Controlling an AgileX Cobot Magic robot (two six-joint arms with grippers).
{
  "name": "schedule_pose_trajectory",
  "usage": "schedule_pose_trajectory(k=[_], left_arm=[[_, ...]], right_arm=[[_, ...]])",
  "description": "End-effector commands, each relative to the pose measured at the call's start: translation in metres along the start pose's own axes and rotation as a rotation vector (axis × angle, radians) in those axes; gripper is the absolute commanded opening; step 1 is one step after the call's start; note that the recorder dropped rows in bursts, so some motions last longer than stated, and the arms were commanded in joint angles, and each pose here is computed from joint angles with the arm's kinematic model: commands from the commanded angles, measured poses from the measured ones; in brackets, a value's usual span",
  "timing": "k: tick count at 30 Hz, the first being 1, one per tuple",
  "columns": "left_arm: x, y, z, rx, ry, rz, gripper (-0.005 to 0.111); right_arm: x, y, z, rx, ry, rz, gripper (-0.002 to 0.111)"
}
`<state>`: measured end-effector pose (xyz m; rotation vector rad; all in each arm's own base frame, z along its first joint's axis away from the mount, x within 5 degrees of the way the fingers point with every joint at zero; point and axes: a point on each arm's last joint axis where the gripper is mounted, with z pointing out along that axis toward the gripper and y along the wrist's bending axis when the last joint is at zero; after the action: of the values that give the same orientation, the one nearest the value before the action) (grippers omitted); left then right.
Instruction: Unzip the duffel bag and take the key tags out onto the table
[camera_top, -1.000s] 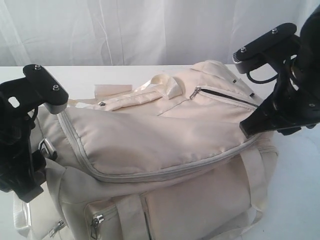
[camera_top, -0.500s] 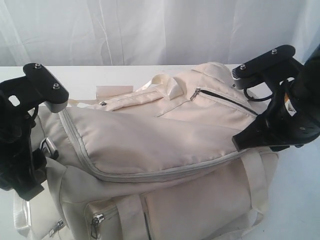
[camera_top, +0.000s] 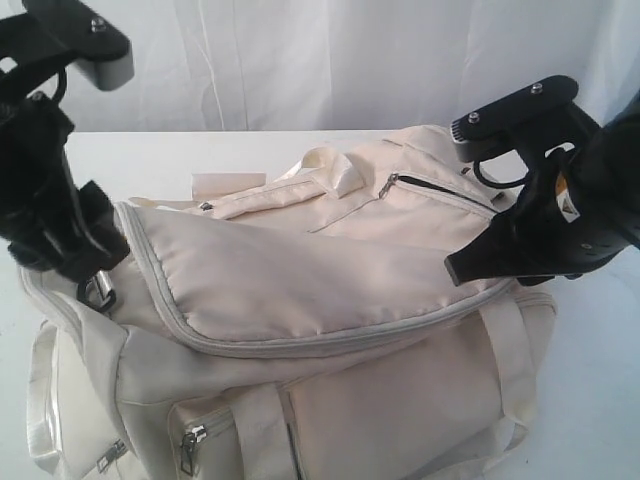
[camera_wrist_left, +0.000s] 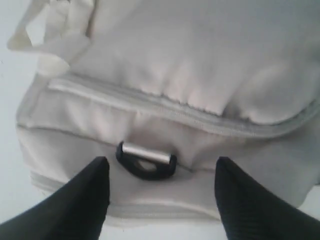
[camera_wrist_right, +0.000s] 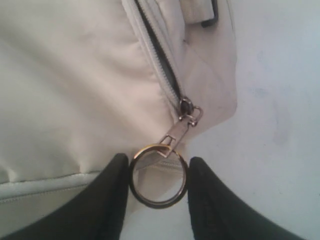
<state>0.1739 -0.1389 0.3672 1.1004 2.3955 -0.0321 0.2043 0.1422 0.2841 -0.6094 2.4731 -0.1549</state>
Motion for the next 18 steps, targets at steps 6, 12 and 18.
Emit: schedule_pose_trajectory(k=[6,12,18], left_arm=[[-0.041,0.009,0.028,-0.094,-0.192,0.08,0.014],[-0.091,0.042,0.062,0.012,-0.164,0.062,0.0],[-0.134,0.065,0.079,0.491,-0.324,0.284,0.0]], right_arm=[[0.001,-0.003,-0.001,0.01,-0.009,0.002,0.0],[0.001,-0.002,-0.001,0.0,-0.003,0.022,0.0],[0.001,-0.001,-0.001,-0.007,-0.01,0.051,0.0]])
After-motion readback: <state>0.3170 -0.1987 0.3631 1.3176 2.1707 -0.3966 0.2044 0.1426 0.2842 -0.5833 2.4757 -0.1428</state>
